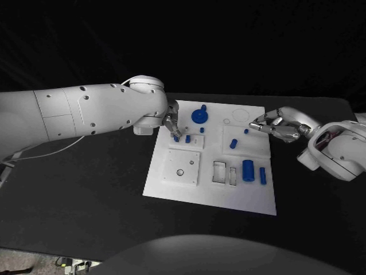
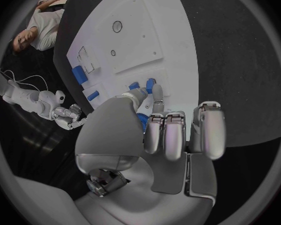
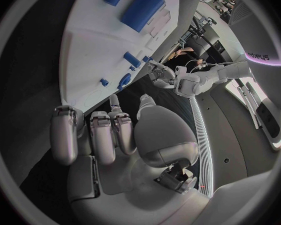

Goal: Assemble the parts on the task board

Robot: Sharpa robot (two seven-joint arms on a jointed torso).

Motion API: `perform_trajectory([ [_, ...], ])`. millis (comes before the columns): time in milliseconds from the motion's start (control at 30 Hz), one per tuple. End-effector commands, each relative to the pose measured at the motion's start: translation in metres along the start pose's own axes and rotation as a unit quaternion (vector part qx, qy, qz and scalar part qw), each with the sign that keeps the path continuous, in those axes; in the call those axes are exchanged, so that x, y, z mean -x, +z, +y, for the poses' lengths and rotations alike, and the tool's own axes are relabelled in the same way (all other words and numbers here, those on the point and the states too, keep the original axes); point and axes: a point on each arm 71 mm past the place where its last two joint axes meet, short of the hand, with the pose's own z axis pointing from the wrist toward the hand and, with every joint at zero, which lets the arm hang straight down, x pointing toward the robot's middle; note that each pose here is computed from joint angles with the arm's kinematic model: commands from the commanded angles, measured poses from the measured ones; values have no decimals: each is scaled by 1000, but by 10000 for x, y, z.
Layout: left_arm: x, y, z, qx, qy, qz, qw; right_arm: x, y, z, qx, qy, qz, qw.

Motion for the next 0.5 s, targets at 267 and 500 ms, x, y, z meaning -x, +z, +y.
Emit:
perform_trajectory([
  [267, 10, -35, 32, 14, -18, -26, 999, -21, -4, -6, 6, 1, 0, 1000],
  [500, 4, -44, 56, 17, -21, -28, 999, -23, -7, -8, 7, 1, -1, 1000],
])
